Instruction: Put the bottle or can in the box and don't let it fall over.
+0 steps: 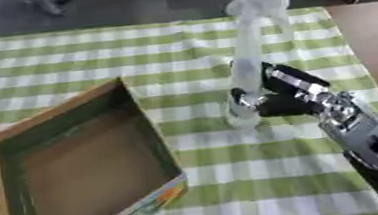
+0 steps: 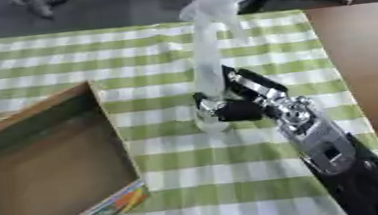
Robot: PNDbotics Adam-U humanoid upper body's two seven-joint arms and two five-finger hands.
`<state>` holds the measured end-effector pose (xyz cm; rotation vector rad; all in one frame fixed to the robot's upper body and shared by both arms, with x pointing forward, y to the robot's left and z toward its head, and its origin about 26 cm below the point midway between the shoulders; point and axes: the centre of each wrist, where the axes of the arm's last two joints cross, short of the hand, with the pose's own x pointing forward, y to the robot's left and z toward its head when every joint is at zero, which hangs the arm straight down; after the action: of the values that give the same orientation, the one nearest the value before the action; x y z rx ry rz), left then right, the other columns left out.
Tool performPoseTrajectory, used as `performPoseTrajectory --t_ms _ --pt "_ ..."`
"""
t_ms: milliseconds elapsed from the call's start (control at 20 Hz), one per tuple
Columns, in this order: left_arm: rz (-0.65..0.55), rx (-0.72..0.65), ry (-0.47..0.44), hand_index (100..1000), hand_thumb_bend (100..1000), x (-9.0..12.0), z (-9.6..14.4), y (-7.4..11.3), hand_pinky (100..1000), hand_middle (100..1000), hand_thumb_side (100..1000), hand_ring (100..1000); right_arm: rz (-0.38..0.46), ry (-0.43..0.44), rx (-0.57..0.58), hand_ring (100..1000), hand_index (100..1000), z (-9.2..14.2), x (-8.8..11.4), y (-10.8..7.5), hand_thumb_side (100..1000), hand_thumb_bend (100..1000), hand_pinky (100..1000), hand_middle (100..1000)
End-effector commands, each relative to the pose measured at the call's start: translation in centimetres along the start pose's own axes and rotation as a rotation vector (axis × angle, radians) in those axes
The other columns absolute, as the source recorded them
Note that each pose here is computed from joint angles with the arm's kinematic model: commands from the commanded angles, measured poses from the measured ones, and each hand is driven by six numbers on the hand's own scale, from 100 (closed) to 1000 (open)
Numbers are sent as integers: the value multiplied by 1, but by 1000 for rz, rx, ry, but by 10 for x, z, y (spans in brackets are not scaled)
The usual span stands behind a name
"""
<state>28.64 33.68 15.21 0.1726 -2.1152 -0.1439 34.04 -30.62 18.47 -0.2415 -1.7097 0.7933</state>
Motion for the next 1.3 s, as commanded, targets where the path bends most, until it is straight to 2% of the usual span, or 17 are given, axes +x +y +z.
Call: performPoseTrajectory --t_ms 50,250,500,700,800,850,900,1300 --pt "-21 -8 -24 835 100 7 -3 3 923 939 814 833 -21 -15 11 1000 1000 1 3 -7 600 100 977 1000" --pt "-21 -8 -25 835 100 7 -3 4 923 939 813 833 -44 -21 28 1000 1000 1 3 -7 602 100 977 1000" --pt "-21 -8 -25 835 100 7 -3 3 924 939 812 833 -61 -7 36 1000 1000 1 0 -7 485 100 972 1000" --pt "-21 -9 -25 835 100 7 -3 4 924 940 810 833 -61 10 36 1000 1000 0 -3 -7 338 100 969 1000" --pt "-21 -9 -25 835 100 7 -3 3 924 940 808 833 -59 19 35 1000 986 0 -4 -6 228 100 963 1000" --pt "-21 -9 -26 834 100 7 -3 3 925 940 807 833 -57 25 30 1000 967 0 -4 -6 134 100 957 1000" --pt "-21 -10 -26 834 100 7 -3 3 925 940 807 833 -52 31 24 1000 952 0 -5 -7 100 100 953 1000" --pt "-19 -10 -26 834 100 7 -3 3 926 939 807 833 -54 67 -22 1000 868 0 -6 -6 103 100 960 1000"
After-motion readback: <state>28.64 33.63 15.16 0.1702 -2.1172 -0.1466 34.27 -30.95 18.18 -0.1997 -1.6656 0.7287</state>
